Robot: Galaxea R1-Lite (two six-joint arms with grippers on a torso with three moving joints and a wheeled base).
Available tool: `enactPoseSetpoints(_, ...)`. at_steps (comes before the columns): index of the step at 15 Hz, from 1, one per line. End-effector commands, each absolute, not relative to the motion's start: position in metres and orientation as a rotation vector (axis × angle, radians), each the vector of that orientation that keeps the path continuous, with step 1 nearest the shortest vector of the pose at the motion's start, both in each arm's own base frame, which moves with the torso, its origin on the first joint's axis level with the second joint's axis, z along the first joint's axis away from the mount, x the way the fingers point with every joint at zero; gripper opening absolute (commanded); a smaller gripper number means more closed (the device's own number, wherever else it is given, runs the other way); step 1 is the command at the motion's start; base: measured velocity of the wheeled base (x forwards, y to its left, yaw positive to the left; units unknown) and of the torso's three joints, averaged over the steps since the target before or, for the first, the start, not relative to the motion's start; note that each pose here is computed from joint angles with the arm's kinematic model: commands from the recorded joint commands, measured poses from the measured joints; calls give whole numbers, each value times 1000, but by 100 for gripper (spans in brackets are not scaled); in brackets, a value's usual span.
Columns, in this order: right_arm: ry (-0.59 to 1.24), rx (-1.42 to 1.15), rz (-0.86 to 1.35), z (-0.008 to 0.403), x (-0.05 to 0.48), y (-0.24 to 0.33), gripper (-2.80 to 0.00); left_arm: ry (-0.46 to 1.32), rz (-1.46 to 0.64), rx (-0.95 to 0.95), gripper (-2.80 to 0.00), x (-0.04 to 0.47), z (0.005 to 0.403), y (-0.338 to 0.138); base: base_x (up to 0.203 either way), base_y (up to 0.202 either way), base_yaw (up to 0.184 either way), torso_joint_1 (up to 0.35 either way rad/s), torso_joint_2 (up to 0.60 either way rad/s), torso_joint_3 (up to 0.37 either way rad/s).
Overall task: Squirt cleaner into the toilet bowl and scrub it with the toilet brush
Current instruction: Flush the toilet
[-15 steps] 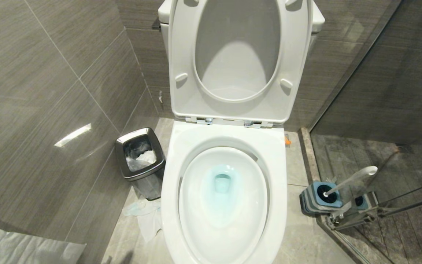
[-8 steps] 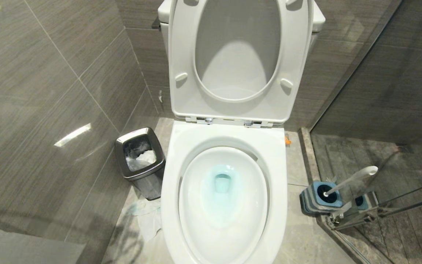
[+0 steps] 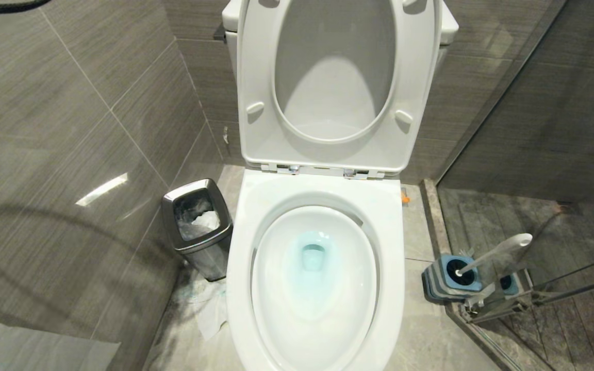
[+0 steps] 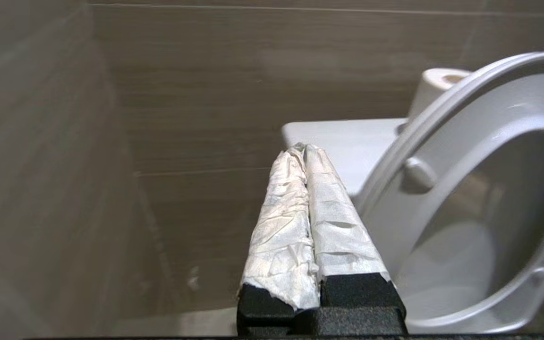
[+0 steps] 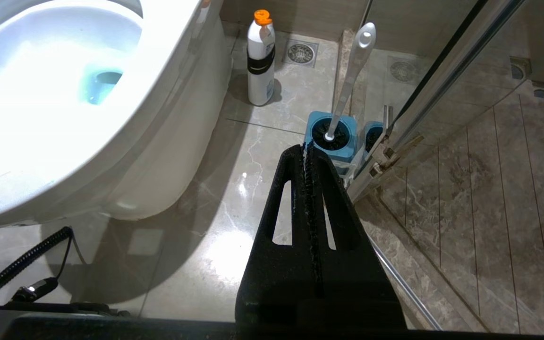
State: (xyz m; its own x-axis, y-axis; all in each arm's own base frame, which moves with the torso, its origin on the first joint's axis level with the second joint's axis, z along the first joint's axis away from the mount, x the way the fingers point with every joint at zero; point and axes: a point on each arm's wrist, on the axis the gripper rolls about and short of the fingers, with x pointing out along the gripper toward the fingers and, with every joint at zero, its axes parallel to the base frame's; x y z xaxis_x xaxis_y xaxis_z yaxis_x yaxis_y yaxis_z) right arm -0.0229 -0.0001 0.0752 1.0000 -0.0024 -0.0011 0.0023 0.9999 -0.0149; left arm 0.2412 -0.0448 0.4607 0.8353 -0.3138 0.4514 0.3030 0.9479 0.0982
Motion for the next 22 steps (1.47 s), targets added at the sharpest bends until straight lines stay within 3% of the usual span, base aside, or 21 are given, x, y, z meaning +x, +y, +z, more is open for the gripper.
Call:
enactPoseSetpoints(1,2,-15,-2,75,-23,0,-280,-444,-427,-38,-280,282,449,-78,0,0,0,0,0,0)
enactPoseSetpoints(6,5,-15,-1,75,-23,0,-280,-417,-472,-103,-280,305,436,-96,0,0,0,0,0,0)
enactPoseSetpoints(12,4,-15,-1,75,-23,0,-280,-399,-389,-79,-280,324,427,-72,0,0,0,0,0,0)
enactPoseSetpoints(22,4,-15,-2,75,-23,0,-280,-285,-408,-21,-280,325,416,-74,0,0,0,0,0,0)
